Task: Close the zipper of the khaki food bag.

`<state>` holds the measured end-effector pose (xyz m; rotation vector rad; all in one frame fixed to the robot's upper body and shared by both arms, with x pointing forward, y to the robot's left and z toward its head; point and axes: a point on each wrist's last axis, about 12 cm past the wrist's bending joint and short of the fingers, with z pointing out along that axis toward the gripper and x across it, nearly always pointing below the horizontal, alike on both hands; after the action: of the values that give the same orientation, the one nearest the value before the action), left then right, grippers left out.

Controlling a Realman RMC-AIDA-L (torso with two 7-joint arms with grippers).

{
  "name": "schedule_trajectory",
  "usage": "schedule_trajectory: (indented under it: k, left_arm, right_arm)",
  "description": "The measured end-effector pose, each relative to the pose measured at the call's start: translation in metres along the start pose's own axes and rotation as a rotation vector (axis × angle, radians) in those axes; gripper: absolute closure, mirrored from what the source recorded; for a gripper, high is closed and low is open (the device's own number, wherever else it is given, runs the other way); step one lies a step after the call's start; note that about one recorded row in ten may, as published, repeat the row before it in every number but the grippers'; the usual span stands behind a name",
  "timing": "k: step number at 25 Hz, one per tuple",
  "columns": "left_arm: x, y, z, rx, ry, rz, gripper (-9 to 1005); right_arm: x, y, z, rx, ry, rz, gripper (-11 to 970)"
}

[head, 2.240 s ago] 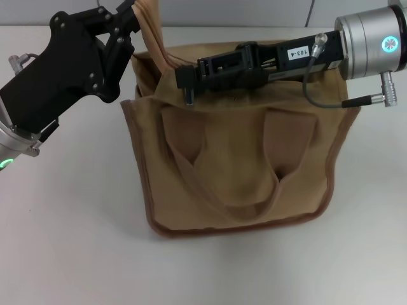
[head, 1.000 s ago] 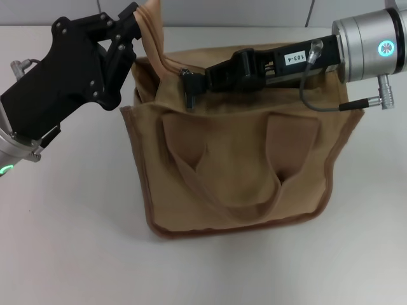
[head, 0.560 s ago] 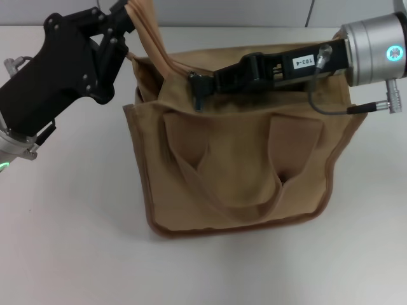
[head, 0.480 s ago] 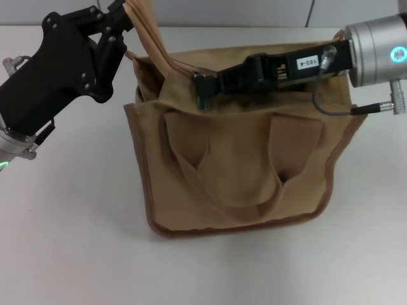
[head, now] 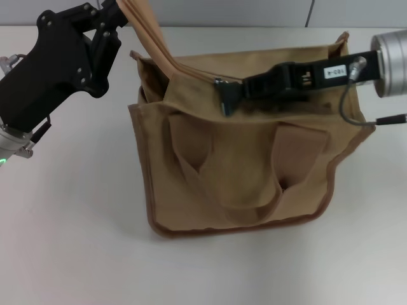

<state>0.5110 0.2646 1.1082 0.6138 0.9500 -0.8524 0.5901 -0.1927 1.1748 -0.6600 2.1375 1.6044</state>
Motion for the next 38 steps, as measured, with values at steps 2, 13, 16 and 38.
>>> schedule_trajectory:
  k: [2,13,16,38]
  left_arm:
    - [0.000,0.000,-0.001,-0.005,0.003,0.000,987]
    - [0.003,0.003,-0.004,-0.051,0.018,-0.002,987]
    - [0.003,0.004,-0.004,-0.058,0.025,-0.001,987]
    - [0.008,0.014,-0.007,-0.144,0.069,-0.007,987]
  right_arm:
    - [0.003,-0.002,-0.004,0.004,-0.003,-0.001,955]
    - [0.019,-0.006,-0.037,-0.009,-0.075,-0.039,956]
    - [0.023,-0.007,-0.047,-0.007,-0.089,-0.045,956]
    - [0.048,-0.011,-0.096,0.032,-0.149,-0.108,956]
